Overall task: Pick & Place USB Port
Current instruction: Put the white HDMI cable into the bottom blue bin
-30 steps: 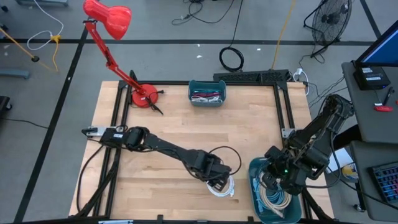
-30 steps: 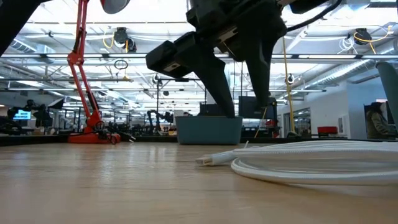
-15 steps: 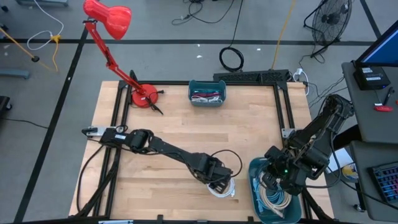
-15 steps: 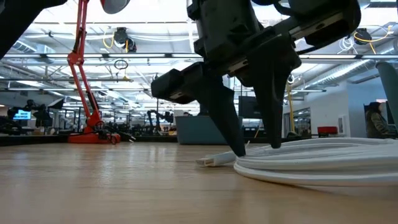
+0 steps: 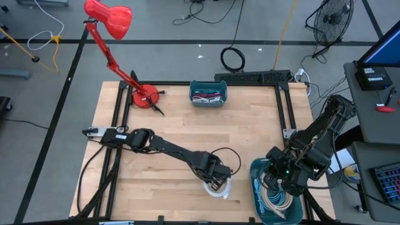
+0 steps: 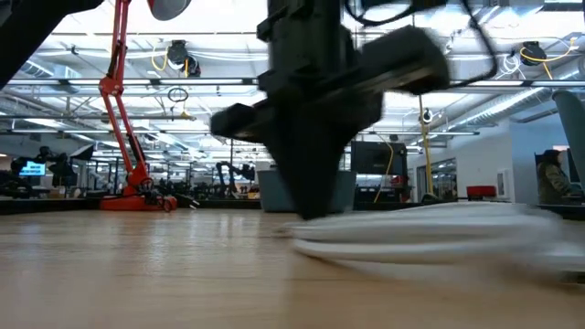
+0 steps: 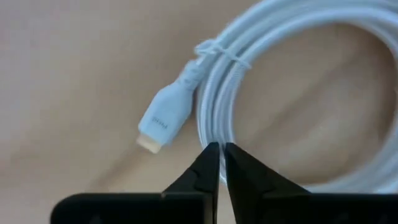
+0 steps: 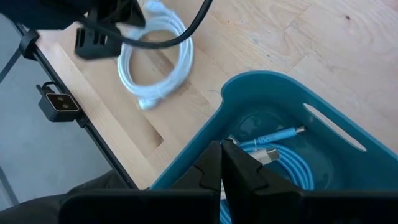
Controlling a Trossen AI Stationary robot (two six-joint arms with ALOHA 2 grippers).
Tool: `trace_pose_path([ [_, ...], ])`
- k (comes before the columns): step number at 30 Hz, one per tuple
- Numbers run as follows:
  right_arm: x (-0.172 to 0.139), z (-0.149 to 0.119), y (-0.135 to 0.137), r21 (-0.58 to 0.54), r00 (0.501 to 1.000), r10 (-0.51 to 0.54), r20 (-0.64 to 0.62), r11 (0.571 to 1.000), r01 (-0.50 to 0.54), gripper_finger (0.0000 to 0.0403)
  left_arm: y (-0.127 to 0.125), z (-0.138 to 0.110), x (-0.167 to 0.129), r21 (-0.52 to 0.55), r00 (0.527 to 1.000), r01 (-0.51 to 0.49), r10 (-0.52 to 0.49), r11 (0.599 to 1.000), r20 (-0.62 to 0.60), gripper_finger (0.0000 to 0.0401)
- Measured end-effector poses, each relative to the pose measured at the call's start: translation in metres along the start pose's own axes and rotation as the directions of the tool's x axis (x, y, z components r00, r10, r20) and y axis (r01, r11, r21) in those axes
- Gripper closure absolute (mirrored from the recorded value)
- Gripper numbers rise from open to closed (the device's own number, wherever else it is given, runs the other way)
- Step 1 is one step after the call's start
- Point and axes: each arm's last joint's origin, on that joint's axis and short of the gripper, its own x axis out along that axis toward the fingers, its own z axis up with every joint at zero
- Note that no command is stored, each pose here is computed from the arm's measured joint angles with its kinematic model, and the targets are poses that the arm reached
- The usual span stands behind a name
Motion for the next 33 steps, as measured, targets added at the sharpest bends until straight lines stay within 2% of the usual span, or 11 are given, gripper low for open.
trace_pose_path([
  [3,0.000,0.000,0.000,0.002,1.000,0.000,0.000,1.000,0.000,0.0403,0.008,0.003,0.000,0.011,0.998,-0.063,0.063,0.998,-0.017,0.0372],
  [7,0.000,0.000,0.000,0.004,1.000,0.002,0.000,1.000,-0.002,0.0403,0.010,0.006,-0.003,0.017,0.999,-0.050,0.050,0.999,-0.010,0.0351],
  [15,0.000,0.000,0.001,0.007,1.000,0.010,0.000,1.000,-0.010,0.0403,0.010,-0.004,-0.029,0.048,0.998,-0.047,0.045,0.998,0.049,0.0263],
  [20,0.001,0.002,0.001,0.009,1.000,0.008,0.004,1.000,-0.008,0.0403,0.010,-0.006,-0.029,0.053,0.998,-0.047,0.045,0.998,0.040,0.0221],
  [26,0.001,0.004,0.003,0.000,1.000,0.019,0.006,1.000,-0.019,0.0403,0.004,-0.007,-0.027,0.044,0.998,-0.009,0.007,0.999,0.057,0.0215],
  [33,0.001,0.004,0.003,-0.007,1.000,0.019,0.006,1.000,-0.019,0.0403,0.003,-0.005,-0.012,0.048,0.999,-0.036,0.034,0.998,0.039,0.0215],
])
